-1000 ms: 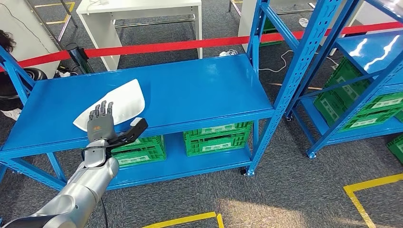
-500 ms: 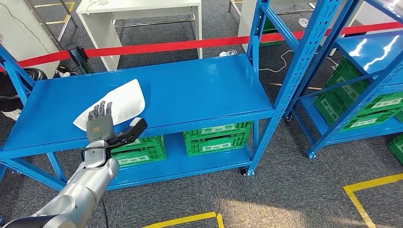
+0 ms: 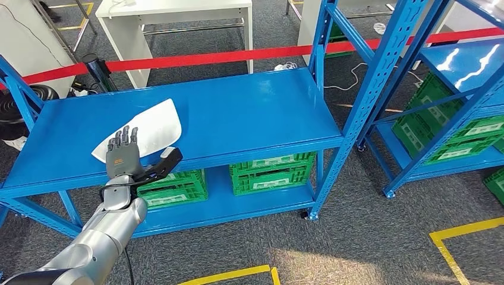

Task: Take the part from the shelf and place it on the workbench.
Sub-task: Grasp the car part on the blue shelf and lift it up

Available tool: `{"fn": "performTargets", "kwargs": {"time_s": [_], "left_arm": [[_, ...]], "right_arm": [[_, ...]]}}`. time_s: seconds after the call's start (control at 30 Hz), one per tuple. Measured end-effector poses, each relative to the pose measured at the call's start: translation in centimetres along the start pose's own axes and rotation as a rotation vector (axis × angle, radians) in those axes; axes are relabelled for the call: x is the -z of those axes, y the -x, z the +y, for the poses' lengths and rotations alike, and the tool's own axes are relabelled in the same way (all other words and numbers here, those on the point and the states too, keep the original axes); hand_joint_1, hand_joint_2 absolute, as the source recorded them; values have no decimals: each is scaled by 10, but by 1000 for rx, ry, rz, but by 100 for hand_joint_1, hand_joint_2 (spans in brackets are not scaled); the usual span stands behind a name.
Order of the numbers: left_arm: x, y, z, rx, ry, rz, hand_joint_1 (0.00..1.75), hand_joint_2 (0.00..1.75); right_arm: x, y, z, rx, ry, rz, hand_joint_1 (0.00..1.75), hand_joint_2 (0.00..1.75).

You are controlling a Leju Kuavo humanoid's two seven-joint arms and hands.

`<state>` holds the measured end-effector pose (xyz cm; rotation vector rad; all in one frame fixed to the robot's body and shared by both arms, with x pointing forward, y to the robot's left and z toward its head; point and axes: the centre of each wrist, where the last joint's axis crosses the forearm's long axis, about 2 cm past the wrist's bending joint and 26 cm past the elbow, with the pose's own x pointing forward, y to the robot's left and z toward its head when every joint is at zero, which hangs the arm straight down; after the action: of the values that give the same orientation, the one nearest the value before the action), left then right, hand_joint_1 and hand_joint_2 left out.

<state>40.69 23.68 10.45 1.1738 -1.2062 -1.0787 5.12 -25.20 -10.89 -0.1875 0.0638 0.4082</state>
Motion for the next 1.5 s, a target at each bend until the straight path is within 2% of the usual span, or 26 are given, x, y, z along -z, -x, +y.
{"fn": "performTargets", "kwargs": {"time_s": [0.23,0.37,0.63,0.83,0.87,0.97,1.0,1.07,1.5], "left_arm": [[0,0,1,-3,-25,-9,0,175],[0,0,1,-5,-20,-15,175,175],[0,-1,1,-2,-4,-18,175,175],[0,-1,1,-3,-4,-19,148,175],[0,-1,1,-3,-4,-19,126,175],[0,-1,1,-3,-4,-19,29,175],[0,-1,1,-3,-4,-19,13,175],[0,-1,1,-4,-4,-20,0,175],[-1,-2,-3,6,105,-47,0,175]], "right_arm": [[0,0,0,7,2,1,0,0],[0,0,0,9,2,1,0,0],[0,1,0,12,2,2,0,0],[0,2,0,16,6,4,0,0],[0,2,0,16,7,4,0,0],[0,2,1,16,7,5,0,0],[0,2,1,15,6,5,0,0],[0,2,1,14,6,5,0,0],[0,2,1,-1,-4,4,0,0]]}}
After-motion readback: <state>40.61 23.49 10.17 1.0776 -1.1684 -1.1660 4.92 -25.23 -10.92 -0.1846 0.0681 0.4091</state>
